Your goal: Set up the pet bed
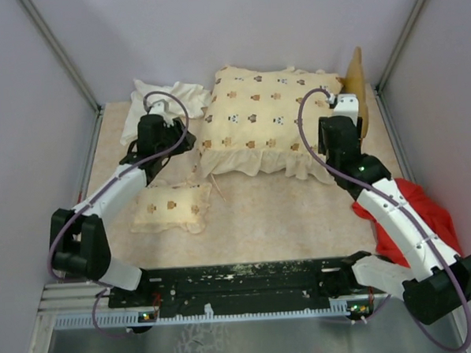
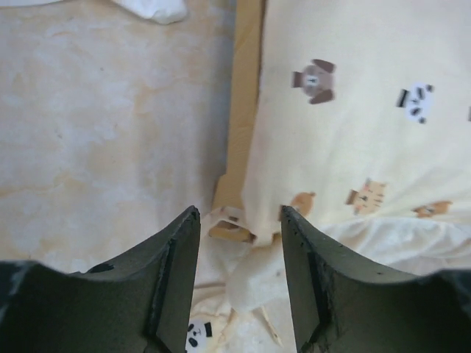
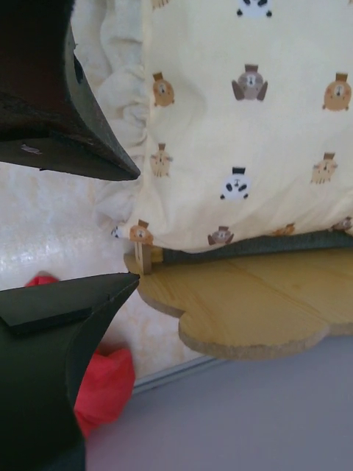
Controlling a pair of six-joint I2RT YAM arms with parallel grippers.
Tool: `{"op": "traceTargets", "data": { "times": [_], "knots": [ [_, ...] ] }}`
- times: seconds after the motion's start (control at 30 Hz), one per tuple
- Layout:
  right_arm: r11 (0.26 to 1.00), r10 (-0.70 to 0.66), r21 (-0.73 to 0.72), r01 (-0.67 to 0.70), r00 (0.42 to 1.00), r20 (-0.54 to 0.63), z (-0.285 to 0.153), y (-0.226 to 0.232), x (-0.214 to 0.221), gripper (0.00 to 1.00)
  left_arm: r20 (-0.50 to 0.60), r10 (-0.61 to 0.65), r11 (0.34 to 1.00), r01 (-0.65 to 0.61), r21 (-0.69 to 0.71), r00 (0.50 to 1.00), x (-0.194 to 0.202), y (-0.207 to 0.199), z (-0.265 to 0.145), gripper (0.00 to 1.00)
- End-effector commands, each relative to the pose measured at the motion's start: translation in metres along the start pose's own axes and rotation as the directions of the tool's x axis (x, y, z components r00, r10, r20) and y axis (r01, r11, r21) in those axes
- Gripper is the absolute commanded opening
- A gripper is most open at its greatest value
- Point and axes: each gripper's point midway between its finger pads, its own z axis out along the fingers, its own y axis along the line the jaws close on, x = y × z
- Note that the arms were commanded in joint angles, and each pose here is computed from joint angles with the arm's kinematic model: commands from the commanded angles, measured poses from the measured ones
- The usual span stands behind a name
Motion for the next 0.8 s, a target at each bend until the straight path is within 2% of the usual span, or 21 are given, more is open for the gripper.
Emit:
{"op": "traceTargets", "data": {
  "times": [0.0, 0.13, 0.23, 0.37, 0.43, 0.5, 0.63, 0.77],
  "knots": [
    [0.981, -0.008, 0.192, -0.01, 0.995, 0.095, -0.008, -0.051, -0.036, 0.56, -0.002, 0.04, 0.984, -0.039, 0.173, 0.999, -0.017, -0.039, -0.034, 0.58],
    [0.977, 0.061, 0.196, -0.086, 0.99, 0.129, -0.003, -0.08, -0.054, 0.71, -0.039, 0.123, 0.959, -0.109, 0.263, 0.992, -0.006, -0.059, -0.057, 0.64],
    [0.978, 0.099, 0.173, -0.116, 0.99, 0.104, 0.019, -0.088, -0.052, 0.75, -0.046, 0.193, 0.931, -0.168, 0.324, 0.98, 0.004, -0.079, -0.071, 0.66],
    [0.985, 0.097, 0.14, -0.104, 0.994, 0.056, 0.052, -0.082, -0.049, 0.75, -0.056, 0.254, 0.89, -0.21, 0.405, 0.966, 0.021, -0.108, -0.084, 0.61],
    [0.993, 0.076, 0.091, -0.078, 0.997, 0.028, 0.067, -0.072, -0.044, 0.69, -0.056, 0.278, 0.874, -0.228, 0.429, 0.959, 0.027, -0.121, -0.088, 0.6],
    [0.998, 0.059, 0.032, -0.058, 0.998, -0.001, 0.074, -0.059, -0.04, 0.58, -0.062, 0.284, 0.865, -0.228, 0.447, 0.957, 0.032, -0.13, -0.092, 0.59],
    [0.993, 0.072, -0.093, -0.076, 0.996, -0.045, 0.066, -0.038, -0.033, 0.37, -0.055, 0.28, 0.843, -0.218, 0.492, 0.958, 0.041, -0.15, -0.102, 0.57],
    [0.974, 0.084, -0.202, -0.099, 0.993, -0.081, 0.043, -0.018, -0.025, 0.29, -0.058, 0.273, 0.826, -0.203, 0.525, 0.96, 0.051, -0.165, -0.103, 0.55]
  ]
}}
